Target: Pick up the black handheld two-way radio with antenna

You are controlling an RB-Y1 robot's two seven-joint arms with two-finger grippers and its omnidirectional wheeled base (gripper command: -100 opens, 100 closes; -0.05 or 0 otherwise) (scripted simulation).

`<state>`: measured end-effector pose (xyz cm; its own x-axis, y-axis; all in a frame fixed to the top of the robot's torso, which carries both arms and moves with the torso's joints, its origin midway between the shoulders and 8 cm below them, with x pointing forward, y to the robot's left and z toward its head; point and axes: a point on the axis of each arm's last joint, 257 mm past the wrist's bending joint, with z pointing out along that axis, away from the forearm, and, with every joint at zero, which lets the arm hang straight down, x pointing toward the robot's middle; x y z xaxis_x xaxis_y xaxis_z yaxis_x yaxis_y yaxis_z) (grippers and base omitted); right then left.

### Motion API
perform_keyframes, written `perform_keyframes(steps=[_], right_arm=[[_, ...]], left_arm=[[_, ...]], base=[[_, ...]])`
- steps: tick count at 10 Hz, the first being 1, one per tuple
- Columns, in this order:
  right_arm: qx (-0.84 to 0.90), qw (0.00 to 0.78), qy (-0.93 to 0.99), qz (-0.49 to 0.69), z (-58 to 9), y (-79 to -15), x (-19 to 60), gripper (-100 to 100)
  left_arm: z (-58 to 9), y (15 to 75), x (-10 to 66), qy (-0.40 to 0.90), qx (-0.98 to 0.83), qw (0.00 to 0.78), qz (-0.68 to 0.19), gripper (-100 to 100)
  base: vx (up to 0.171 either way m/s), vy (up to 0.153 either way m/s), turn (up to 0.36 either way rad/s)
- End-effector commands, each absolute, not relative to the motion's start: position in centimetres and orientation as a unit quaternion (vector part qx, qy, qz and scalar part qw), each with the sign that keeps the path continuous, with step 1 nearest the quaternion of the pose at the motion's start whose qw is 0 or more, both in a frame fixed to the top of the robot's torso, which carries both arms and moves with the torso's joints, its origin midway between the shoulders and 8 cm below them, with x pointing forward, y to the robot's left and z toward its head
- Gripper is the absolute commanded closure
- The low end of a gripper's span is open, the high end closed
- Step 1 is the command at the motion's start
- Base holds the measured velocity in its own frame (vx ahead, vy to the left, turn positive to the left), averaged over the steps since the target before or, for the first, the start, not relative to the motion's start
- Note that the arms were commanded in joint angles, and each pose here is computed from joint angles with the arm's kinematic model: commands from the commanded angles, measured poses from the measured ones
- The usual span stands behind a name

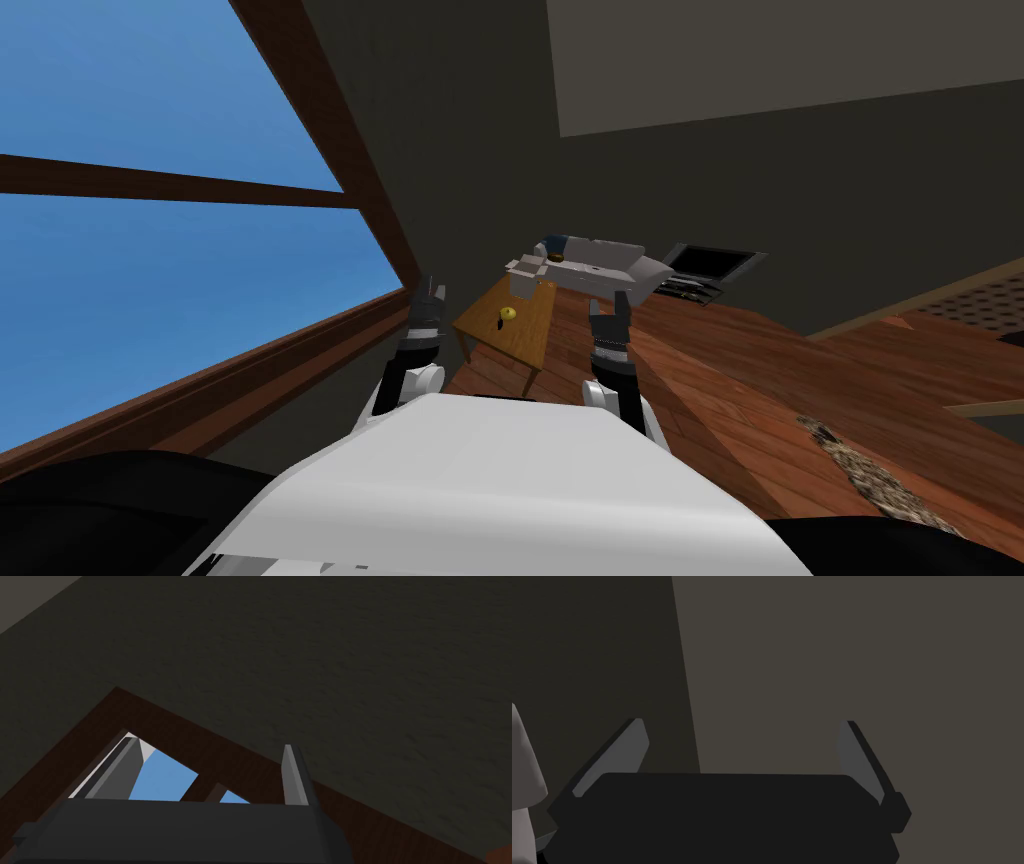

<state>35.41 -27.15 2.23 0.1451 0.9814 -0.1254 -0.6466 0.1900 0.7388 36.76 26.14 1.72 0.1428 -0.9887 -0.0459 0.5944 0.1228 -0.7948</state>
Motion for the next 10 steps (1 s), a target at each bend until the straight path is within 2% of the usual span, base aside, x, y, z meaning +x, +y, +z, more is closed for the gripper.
perform_keyframes(steps=[1, 10], right_arm=[[0.271, 0.707, 0.309, 0.576, 2.2, -27.1, 35.4, 0], [0.271, 0.707, 0.309, 0.576, 2.2, -27.1, 35.4, 0]], left_arm=[[0.7, 25.5, 37.4, 0.334, -0.311, 0.681, -0.572, -100], [-10.1, 23.9, 42.1, 0.496, -0.286, 0.657, -0.49, -100]], base=[[-0.004, -0.006, -0.071], [-0.014, -0.01, -0.127]])
